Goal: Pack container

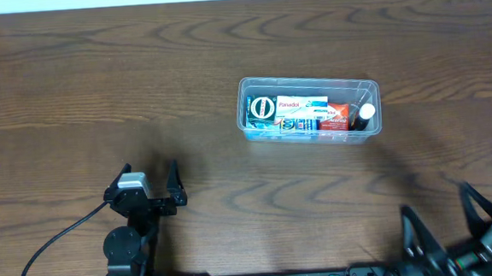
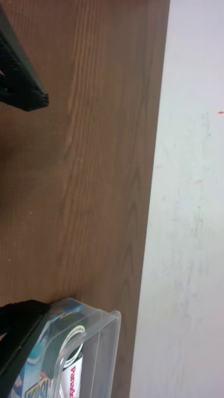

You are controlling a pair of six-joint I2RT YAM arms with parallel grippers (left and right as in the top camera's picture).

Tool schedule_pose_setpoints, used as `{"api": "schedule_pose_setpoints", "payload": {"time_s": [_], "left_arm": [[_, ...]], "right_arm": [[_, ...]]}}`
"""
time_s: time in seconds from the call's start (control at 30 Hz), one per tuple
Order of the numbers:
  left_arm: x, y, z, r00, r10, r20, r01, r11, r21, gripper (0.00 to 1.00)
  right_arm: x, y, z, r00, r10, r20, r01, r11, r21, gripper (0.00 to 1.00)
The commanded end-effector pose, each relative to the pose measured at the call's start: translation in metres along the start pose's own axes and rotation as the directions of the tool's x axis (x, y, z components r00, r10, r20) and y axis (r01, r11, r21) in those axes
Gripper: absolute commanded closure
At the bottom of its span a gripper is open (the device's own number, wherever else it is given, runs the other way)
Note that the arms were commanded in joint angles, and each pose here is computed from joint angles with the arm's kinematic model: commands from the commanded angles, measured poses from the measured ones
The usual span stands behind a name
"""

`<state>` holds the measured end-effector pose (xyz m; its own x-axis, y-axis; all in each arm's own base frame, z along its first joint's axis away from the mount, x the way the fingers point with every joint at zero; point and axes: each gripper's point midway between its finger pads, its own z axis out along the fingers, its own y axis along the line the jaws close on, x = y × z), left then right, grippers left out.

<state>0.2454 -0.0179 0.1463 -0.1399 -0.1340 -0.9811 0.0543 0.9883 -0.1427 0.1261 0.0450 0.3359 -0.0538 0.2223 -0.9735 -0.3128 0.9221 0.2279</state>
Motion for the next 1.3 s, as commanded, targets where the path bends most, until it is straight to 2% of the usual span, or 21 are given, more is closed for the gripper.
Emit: {"api": "schedule_pose_setpoints", "payload": {"time_s": [0.0,0.23,0.37,0.6,0.87,1.1,1.27], "left_arm": [[0.016,0.002,0.001,0.999,0.014,-0.052,-0.014,1.0,-0.009,0.02],[0.016,0.002,0.001,0.999,0.014,-0.052,-0.014,1.0,-0.009,0.02],[0.016,0.002,0.001,0.999,0.014,-0.052,-0.014,1.0,-0.009,0.02],[0.016,0.002,0.001,0.999,0.014,-0.052,-0.014,1.0,-0.009,0.02],[0.016,0.002,0.001,0.999,0.014,-0.052,-0.014,1.0,-0.009,0.02],[0.016,0.002,0.001,0.999,0.014,-0.052,-0.014,1.0,-0.009,0.02],[0.016,0.002,0.001,0.999,0.014,-0.052,-0.014,1.0,-0.009,0.02]], "right_arm": [[0.031,-0.003,0.024,0.998,0.019,-0.056,-0.02,1.0,-0.018,0.01],[0.093,-0.026,0.071,0.994,0.026,-0.102,-0.024,0.999,0.021,0.01],[0.119,-0.034,0.084,0.988,0.106,-0.116,-0.102,0.994,0.035,0.01],[0.123,-0.034,0.097,0.989,0.141,-0.04,-0.141,0.99,0.001,0.01],[0.143,-0.024,0.105,0.991,0.125,-0.04,-0.128,0.988,-0.091,0.01],[0.16,-0.021,0.107,0.998,-0.014,-0.056,0.006,0.991,-0.131,0.02],[0.174,-0.025,0.108,0.995,-0.041,-0.092,0.03,0.992,-0.123,0.01]]}}
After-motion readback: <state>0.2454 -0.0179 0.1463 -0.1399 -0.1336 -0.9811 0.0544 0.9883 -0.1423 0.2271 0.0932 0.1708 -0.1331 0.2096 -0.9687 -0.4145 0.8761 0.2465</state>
